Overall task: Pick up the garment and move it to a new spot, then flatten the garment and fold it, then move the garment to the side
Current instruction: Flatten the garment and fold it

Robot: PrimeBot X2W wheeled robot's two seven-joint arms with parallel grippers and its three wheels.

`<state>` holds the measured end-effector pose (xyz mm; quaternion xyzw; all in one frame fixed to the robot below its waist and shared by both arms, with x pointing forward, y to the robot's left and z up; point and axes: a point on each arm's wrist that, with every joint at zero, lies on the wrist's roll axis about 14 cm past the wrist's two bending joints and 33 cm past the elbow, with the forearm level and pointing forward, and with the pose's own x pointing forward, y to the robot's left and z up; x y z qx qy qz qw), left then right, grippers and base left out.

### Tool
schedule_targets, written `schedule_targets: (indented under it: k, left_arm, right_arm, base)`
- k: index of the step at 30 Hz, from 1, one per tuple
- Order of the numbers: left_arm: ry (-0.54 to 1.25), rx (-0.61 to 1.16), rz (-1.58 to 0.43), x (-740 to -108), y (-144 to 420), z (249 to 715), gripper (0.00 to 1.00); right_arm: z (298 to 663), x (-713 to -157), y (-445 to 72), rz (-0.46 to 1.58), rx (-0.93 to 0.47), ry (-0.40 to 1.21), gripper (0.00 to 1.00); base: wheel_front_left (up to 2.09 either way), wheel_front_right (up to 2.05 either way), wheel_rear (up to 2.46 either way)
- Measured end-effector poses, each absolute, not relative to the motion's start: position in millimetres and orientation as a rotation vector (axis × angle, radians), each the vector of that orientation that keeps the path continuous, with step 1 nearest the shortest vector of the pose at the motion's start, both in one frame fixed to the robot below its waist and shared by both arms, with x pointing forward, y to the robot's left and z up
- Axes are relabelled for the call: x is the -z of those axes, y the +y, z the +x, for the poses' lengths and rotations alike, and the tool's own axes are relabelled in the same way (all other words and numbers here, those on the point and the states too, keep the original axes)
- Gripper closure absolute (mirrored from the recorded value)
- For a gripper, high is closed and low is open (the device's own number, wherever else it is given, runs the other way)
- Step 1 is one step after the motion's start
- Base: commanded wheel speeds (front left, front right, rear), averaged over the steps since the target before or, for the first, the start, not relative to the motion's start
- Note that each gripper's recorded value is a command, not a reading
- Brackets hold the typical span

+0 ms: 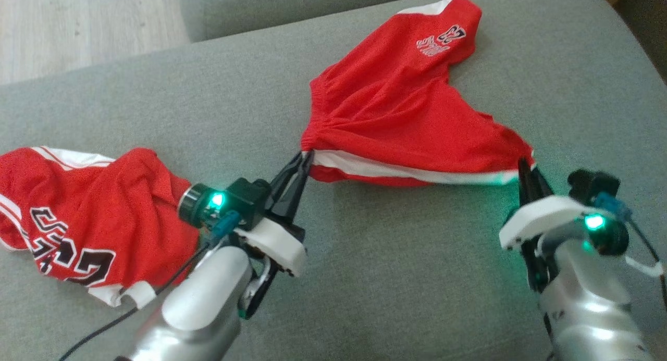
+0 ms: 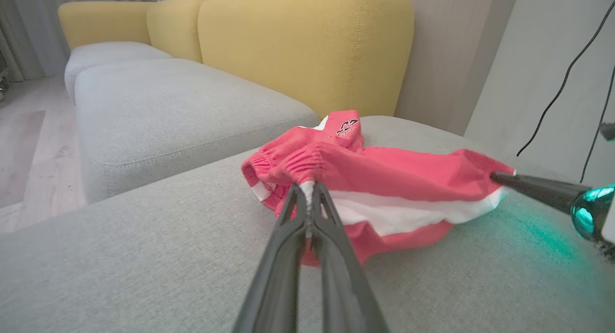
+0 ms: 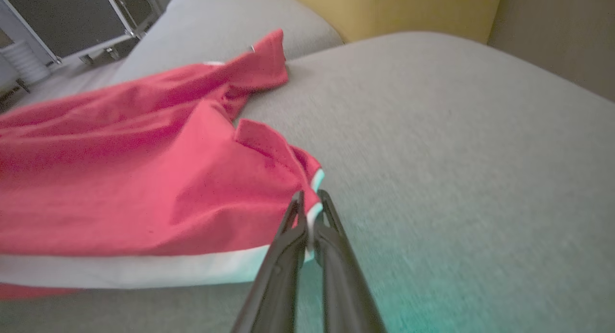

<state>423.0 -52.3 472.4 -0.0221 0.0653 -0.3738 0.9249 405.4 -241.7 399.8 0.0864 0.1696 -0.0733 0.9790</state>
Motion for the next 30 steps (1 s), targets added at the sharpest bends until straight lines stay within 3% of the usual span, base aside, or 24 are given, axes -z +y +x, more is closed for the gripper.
schedule_targets:
  k: [9, 14, 20, 26, 30]
  left_arm:
    - [0.072, 0.711, 0.043, -497, -21, 440, 1.00]
    - [-0.086, 0.686, 0.109, -570, -11, 466, 1.00]
    - [-0.287, 0.636, 0.152, -665, 4, 478, 1.00]
    - [-0.394, 0.590, 0.153, -708, 19, 468, 1.00]
    - [-0.413, 0.593, 0.128, -715, 21, 455, 1.00]
  right_arm:
    - [452, -517, -226, 0.223, 0.064, -0.019, 1.00]
    - [464, -613, -210, 0.209, -0.022, -0.238, 1.00]
    - [450, -719, -201, 0.204, -0.087, -0.481, 1.00]
    - [441, -743, -208, 0.095, -0.048, -0.493, 1.00]
    - [441, -714, -212, 0.085, -0.024, -0.375, 1.00]
  base:
    - [0.00, 0.00, 0.00]
    - [0.00, 0.00, 0.00]
    - [0.00, 0.00, 0.00]
    - [0.00, 0.00, 0.00]
    - [0.00, 0.00, 0.00]
